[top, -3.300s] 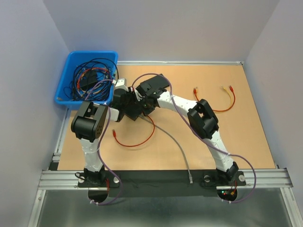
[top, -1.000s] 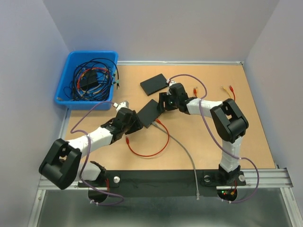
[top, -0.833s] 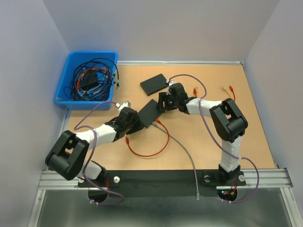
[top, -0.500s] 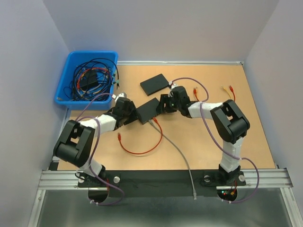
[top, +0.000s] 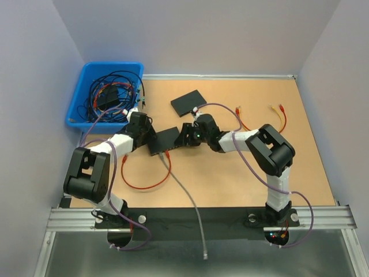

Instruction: Insert the plug into the switch port

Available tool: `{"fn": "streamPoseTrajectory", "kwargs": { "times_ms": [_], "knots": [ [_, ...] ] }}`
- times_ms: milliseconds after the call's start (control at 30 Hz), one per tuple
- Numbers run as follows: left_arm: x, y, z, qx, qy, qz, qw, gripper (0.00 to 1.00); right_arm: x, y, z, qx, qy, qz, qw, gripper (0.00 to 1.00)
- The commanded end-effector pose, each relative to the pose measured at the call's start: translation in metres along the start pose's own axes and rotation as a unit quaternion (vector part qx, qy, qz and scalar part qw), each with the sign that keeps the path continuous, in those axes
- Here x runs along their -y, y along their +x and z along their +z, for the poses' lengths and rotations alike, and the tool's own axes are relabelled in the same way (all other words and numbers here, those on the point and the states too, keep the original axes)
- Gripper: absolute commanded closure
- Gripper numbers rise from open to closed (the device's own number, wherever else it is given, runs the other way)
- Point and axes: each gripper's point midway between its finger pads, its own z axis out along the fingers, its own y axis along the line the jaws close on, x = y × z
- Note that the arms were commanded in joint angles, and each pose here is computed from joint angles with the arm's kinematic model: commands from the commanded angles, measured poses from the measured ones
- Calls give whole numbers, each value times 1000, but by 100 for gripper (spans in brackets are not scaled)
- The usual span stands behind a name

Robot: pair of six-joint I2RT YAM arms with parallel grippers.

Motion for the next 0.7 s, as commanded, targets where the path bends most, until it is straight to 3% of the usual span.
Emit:
{"fn": "streamPoseTrajectory", "kwargs": {
  "times_ms": [0, 400, 667],
  "knots": [
    [13, -25, -13, 20, 22, 17, 999, 37, -47, 52, 20, -62, -54, 28, 996, 39],
    [-14, -43, -44, 35, -53, 23, 998, 37, -85, 69, 41, -82, -103, 23, 991, 39],
    [-23, -66, -68, 61, -96, 45, 992, 36, -85, 73, 46, -81, -101, 21, 991, 39]
  ]
}}
